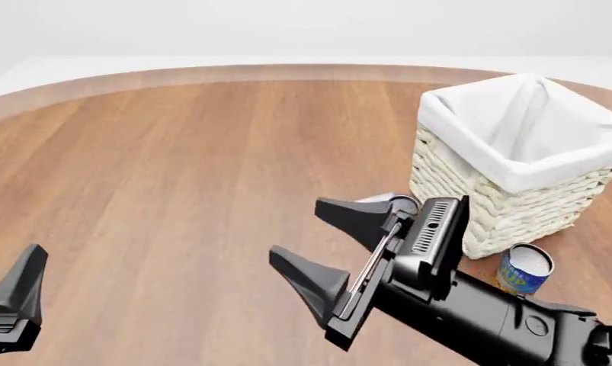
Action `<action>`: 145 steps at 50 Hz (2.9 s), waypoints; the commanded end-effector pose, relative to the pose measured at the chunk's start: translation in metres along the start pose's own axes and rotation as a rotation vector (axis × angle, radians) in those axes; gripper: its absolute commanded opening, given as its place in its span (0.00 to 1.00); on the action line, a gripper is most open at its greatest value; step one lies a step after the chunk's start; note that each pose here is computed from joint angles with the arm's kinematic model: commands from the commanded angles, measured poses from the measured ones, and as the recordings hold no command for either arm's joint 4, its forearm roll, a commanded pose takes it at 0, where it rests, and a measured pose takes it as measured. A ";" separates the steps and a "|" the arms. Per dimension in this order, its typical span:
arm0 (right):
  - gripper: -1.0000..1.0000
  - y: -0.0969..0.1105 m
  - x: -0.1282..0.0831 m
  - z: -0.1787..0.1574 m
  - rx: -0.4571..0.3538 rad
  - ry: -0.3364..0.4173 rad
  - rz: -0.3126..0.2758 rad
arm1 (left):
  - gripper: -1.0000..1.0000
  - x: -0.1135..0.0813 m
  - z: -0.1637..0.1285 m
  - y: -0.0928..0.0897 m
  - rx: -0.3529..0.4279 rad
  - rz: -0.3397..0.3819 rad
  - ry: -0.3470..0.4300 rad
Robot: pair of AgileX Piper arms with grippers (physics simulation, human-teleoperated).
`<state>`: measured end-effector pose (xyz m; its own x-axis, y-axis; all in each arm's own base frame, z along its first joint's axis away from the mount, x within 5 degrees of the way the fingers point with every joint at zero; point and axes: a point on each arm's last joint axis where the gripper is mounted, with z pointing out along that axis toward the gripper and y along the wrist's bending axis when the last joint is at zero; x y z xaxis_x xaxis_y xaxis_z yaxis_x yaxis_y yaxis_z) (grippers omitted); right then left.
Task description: Pick up the ketchup, and put it in the basket.
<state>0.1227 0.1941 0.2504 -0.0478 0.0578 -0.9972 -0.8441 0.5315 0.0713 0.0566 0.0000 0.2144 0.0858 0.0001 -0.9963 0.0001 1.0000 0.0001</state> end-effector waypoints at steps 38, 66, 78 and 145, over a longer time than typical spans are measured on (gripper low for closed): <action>1.00 0.044 0.017 0.060 -0.151 0.049 0.004 | 1.00 0.000 0.000 0.000 0.000 0.000 0.000; 1.00 0.081 0.041 0.091 -0.247 0.103 0.005 | 1.00 0.000 0.000 0.000 0.000 0.000 0.000; 1.00 0.093 0.047 0.098 -0.275 0.121 0.012 | 1.00 0.000 0.000 0.000 0.000 0.000 0.000; 1.00 0.142 0.080 0.135 -0.358 0.235 0.053 | 1.00 0.000 0.000 0.000 0.001 0.001 0.000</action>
<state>0.0724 0.3808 0.1900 -0.1741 -0.1263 -0.9766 -0.9673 0.2077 0.1456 0.0566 0.0000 0.2144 0.0857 0.0002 -0.9963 0.0002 1.0000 0.0002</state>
